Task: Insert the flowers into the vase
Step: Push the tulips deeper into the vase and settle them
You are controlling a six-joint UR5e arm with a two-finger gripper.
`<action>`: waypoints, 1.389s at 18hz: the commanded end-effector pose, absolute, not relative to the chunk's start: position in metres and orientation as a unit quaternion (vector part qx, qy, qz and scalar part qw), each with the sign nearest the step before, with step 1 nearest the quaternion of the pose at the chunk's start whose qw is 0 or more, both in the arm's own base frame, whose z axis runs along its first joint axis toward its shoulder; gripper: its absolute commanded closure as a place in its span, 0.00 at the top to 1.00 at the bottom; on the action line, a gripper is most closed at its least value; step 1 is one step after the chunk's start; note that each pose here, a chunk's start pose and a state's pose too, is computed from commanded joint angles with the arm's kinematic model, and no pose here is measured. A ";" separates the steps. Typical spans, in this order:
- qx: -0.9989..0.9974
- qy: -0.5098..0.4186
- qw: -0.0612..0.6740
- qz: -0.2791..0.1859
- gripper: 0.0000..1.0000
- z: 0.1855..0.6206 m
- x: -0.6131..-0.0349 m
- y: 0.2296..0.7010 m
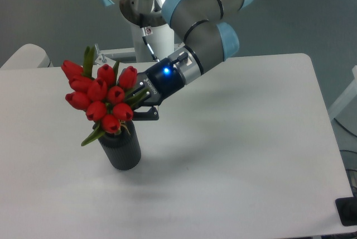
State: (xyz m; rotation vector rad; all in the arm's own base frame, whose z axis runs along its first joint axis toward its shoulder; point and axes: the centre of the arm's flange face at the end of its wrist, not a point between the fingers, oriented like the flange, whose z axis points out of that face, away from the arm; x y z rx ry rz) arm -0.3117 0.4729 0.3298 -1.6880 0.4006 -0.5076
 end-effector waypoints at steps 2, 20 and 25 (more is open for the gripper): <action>-0.733 0.179 0.618 -0.219 0.05 0.320 -0.313 0.475; -0.732 0.192 0.616 -0.219 0.26 0.262 -0.293 0.461; -0.732 0.191 0.615 -0.221 0.64 0.255 -0.288 0.458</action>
